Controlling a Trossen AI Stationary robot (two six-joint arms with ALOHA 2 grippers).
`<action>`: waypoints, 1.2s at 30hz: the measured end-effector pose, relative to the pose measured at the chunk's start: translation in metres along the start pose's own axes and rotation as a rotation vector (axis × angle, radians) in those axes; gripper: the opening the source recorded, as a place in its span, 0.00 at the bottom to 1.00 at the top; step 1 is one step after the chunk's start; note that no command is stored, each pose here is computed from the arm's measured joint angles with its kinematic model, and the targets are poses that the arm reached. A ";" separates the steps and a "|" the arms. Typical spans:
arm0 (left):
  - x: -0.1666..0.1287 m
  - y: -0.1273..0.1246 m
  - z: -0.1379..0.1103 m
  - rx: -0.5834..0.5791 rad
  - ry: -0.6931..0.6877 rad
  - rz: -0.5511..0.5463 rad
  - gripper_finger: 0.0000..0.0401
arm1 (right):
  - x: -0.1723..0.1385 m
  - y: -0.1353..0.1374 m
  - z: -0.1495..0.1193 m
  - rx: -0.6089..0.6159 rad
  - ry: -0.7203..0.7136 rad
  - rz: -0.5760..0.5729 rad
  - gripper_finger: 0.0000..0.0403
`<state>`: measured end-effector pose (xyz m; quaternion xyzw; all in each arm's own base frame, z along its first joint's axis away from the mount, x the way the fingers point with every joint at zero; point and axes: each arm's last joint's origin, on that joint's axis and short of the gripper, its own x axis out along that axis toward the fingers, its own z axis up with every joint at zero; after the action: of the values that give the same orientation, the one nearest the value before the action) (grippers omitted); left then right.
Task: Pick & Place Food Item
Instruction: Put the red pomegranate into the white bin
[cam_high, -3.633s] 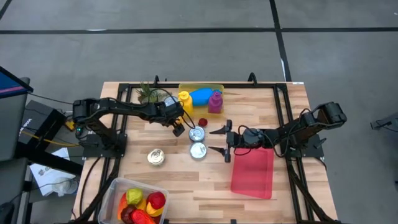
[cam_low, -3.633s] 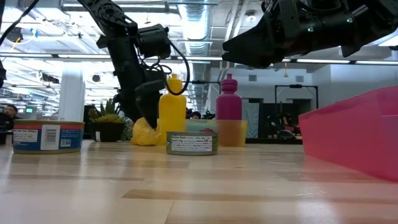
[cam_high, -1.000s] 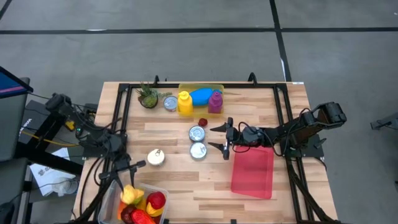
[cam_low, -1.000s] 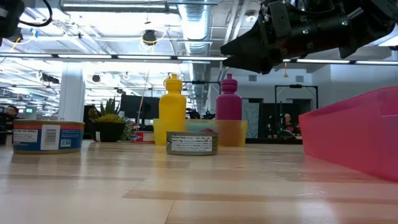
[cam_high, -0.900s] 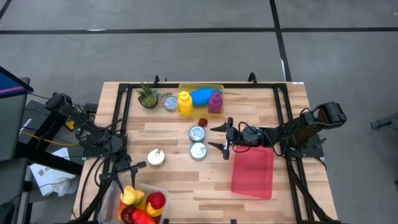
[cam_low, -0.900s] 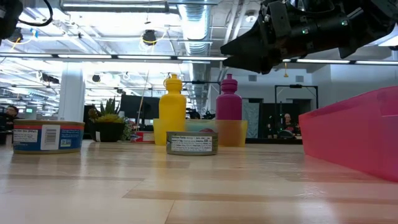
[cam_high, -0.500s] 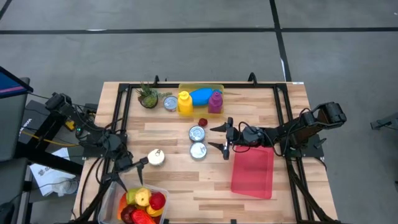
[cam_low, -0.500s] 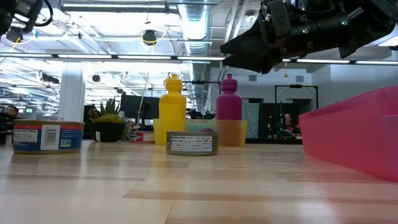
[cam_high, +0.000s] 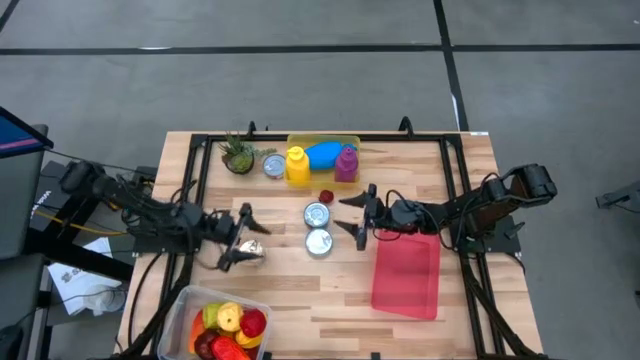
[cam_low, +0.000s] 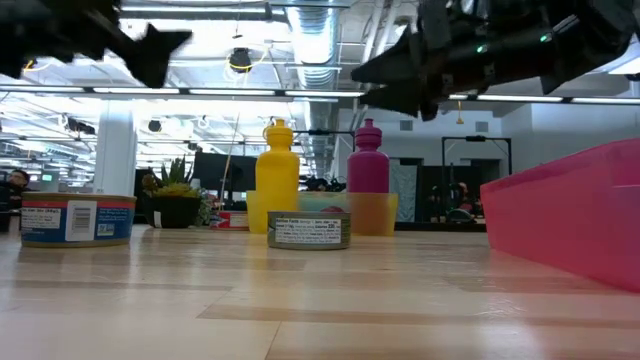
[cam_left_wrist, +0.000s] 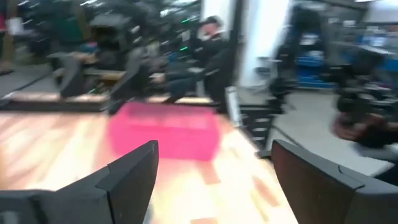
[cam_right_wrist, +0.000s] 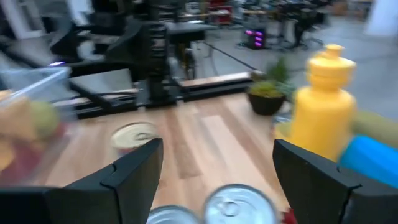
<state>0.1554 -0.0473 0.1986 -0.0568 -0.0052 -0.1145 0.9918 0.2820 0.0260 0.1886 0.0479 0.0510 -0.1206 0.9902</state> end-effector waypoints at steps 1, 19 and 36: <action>0.002 0.005 -0.001 -0.009 0.006 0.033 0.75 | 0.001 -0.004 0.000 0.017 0.004 -0.015 0.72; 0.089 0.076 0.009 -0.224 0.203 0.201 0.74 | 0.005 -0.020 -0.008 0.084 0.088 -0.091 0.72; 0.130 0.105 0.030 -0.575 0.371 0.599 0.75 | -0.031 0.016 -0.009 -0.022 0.249 -0.055 0.72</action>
<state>0.3058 0.0278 0.2194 -0.3074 0.2214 0.1724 0.9093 0.2548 0.0500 0.1848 0.0504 0.1761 -0.1404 0.9730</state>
